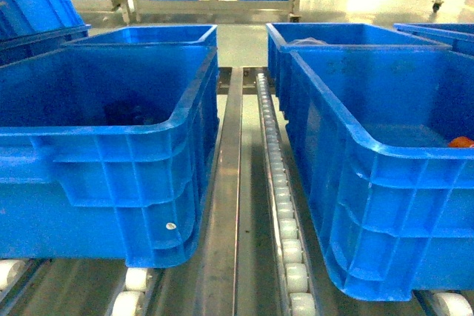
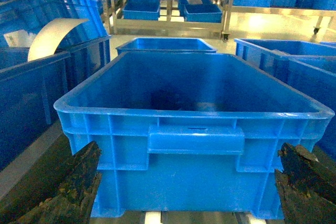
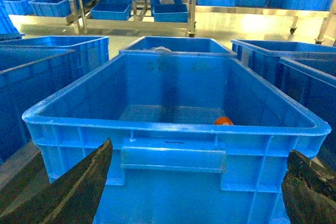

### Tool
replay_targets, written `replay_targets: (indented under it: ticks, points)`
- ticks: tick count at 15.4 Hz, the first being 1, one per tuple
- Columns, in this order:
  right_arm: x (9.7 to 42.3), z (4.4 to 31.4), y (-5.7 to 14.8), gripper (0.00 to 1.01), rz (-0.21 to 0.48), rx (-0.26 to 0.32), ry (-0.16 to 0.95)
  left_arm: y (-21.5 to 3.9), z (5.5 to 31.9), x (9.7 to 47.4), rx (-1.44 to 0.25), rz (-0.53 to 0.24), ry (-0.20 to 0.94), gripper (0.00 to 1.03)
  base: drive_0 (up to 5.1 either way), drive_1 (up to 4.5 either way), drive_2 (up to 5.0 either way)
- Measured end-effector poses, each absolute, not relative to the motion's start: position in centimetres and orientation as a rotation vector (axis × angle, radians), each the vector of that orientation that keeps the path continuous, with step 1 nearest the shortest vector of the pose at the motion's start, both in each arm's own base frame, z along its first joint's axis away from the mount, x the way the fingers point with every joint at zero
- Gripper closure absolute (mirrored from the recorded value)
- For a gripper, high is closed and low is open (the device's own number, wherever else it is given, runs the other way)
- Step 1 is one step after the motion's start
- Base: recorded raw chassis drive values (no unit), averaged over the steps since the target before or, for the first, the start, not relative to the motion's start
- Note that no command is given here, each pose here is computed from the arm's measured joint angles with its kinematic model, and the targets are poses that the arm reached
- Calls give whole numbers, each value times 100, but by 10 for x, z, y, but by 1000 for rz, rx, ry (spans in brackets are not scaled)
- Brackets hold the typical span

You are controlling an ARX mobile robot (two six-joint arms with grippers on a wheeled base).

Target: Sort blue parts and orange caps into right shelf containers

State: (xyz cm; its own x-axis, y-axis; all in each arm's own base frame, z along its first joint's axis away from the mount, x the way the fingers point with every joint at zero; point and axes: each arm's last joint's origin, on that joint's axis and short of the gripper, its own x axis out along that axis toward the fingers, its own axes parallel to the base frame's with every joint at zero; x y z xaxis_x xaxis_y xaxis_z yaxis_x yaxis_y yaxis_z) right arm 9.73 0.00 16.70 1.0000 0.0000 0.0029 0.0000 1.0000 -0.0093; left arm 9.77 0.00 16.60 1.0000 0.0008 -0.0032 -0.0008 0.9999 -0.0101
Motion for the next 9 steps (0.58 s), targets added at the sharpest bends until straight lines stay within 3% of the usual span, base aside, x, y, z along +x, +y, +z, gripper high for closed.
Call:
replay_targets:
  ticks: [9]
  points:
    - [97,167,0,3,0,-9,-3,0,166,98,-10,1,3,5,0,0,0]
